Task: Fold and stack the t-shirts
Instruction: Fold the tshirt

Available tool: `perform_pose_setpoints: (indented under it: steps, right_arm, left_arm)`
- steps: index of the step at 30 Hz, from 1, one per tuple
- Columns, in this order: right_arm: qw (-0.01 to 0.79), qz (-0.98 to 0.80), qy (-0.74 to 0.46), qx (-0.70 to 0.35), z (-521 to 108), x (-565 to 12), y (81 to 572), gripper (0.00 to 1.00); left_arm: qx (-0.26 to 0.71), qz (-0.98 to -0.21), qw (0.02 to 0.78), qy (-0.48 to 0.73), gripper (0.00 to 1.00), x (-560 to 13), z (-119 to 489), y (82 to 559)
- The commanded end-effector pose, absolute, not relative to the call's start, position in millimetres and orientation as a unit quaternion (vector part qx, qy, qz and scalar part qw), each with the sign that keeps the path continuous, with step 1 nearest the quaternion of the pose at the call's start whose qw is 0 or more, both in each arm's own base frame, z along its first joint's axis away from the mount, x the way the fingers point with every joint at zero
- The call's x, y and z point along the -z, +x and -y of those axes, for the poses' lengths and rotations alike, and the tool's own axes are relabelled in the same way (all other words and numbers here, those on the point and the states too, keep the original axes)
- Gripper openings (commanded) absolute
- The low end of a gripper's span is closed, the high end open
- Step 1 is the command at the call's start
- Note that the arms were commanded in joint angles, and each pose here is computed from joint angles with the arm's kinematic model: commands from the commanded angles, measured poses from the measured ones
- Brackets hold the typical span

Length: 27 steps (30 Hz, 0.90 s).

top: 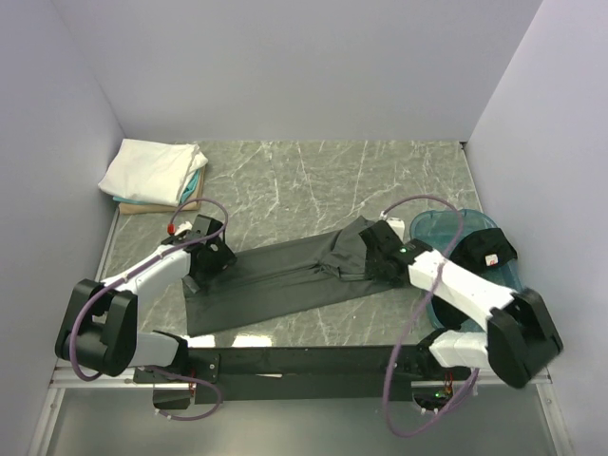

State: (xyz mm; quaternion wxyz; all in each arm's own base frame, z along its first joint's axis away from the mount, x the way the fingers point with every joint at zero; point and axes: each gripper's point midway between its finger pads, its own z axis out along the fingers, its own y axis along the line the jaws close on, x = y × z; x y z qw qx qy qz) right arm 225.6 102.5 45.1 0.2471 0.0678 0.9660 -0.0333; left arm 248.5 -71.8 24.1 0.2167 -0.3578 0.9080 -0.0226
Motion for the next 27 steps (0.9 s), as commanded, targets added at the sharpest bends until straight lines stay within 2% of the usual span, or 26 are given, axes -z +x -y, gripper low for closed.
perform_pose_setpoints:
  steps: [1,3,4,7,12,17,22,27]
  right_arm:
    - [0.290,-0.953,0.069,-0.060,-126,-77,231,0.51]
    - [0.298,-0.947,0.074,-0.099,-137,-87,230,0.62]
    - [0.308,-0.940,0.085,-0.118,-141,-95,233,0.78]
    - [0.303,-0.936,0.102,-0.148,-150,-98,232,0.92]
    - [0.275,-0.936,0.107,-0.190,-168,-84,231,0.93]
    - [0.245,-0.939,0.145,-0.193,-162,-63,237,0.93]
    - [0.219,-0.945,0.156,-0.189,-155,-39,247,0.93]
    - [0.195,-0.950,0.166,-0.180,-150,-20,270,0.93]
  left_arm:
    - [-0.007,-0.907,0.224,-0.356,0.99,-35,60,247]
    - [-0.008,-0.906,0.231,-0.356,0.99,-45,63,248]
    - [-0.011,-0.904,0.236,-0.356,0.99,-55,63,247]
    - [0.004,-0.904,0.248,-0.347,0.99,-74,71,245]
    - [0.041,-0.914,0.254,-0.314,0.99,-86,86,238]
    - [0.118,-0.931,0.214,-0.271,1.00,-59,120,223]
    - [0.125,-0.944,0.159,-0.259,1.00,-24,133,206]
    - [0.119,-0.952,0.140,-0.244,1.00,-12,141,203]
